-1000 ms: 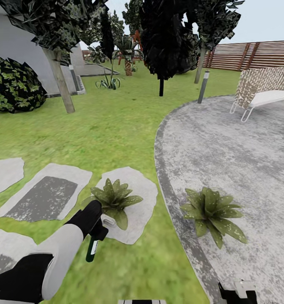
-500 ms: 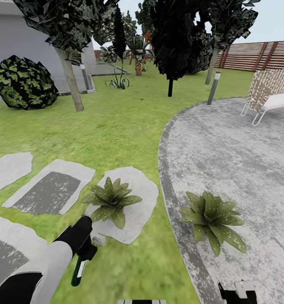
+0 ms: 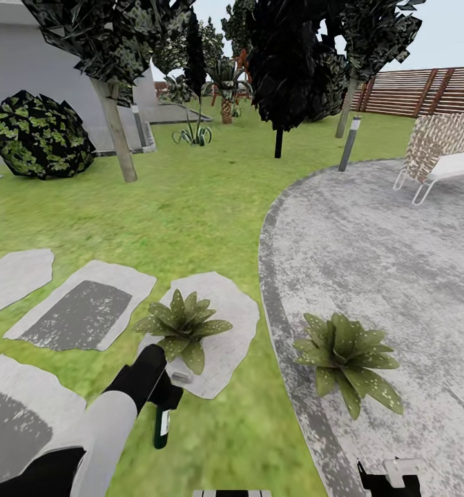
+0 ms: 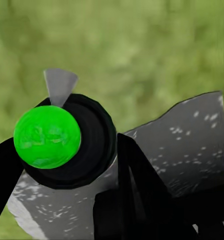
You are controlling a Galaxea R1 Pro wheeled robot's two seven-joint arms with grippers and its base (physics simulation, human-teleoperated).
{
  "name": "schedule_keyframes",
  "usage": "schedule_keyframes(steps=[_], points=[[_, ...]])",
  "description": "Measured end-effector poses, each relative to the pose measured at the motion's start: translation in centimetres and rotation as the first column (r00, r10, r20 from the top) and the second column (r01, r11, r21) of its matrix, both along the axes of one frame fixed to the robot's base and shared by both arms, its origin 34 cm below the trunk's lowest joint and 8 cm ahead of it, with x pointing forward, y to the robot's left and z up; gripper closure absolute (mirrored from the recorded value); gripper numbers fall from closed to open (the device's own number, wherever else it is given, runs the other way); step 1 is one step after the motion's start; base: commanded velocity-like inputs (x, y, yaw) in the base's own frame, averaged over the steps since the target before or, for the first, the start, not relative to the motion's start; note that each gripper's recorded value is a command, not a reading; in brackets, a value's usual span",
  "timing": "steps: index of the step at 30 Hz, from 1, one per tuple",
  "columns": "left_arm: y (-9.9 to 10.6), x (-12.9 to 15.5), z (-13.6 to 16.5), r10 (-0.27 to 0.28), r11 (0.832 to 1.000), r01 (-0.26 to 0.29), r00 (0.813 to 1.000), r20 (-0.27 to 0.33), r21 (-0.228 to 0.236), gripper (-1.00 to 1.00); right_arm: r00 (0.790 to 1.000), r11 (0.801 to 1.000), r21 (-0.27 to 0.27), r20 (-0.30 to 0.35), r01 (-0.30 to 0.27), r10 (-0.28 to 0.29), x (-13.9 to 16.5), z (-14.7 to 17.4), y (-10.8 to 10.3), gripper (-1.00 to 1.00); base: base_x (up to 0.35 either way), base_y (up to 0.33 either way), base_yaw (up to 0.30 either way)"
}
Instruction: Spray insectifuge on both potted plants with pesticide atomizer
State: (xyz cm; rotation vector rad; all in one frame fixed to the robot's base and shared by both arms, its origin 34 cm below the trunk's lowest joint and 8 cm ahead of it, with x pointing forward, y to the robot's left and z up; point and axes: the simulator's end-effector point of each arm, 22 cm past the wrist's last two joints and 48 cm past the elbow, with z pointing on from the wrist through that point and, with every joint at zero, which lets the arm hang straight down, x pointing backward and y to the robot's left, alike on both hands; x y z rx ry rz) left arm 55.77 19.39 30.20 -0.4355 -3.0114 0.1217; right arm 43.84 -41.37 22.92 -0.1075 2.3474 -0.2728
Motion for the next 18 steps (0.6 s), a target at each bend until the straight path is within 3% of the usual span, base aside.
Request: schedule_keyframes(steps=[3,4,6,8,14,18], points=[[0.5,-0.4,-0.3,-0.003,1.0,0.004,1.0,-0.006,0.011,1.0,1.0,1.0,0.0,0.0,0.0,0.0,0.0,0.0,0.0,-1.0,0.0,0.0,0.0],[1.7,-0.7,-0.5,-0.001,1.0,0.001,1.0,-0.01,0.03,1.0,1.0,1.0,0.0,0.0,0.0,0.0,0.0,0.0,0.0,-1.0,0.0,0.0,0.0],[6.1,-1.0,-0.8,0.021,0.996,-0.02,1.0,-0.014,0.088,1.0,1.0,1.0,0.0,0.0,0.0,0.0,0.0,0.0,0.0,-1.0,0.0,0.0,0.0],[7.3,-1.2,-0.9,0.038,0.995,-0.036,0.999,-0.021,0.097,1.0,1.0,1.0,0.0,0.0,0.0,0.0,0.0,0.0,0.0,-1.0,0.0,0.0,0.0],[4.3,-0.2,-0.4,0.022,0.998,-0.021,1.0,-0.004,0.056,1.0,1.0,1.0,-0.001,0.0,0.001,-0.001,0.0,0.0,0.0,-1.0,-0.005,0.002,0.0],[4.9,-0.1,-0.3,0.018,0.998,-0.018,1.0,-0.001,0.068,1.0,1.0,1.0,-0.001,0.0,0.002,-0.002,0.0,0.0,0.0,-1.0,-0.231,0.136,0.0]])
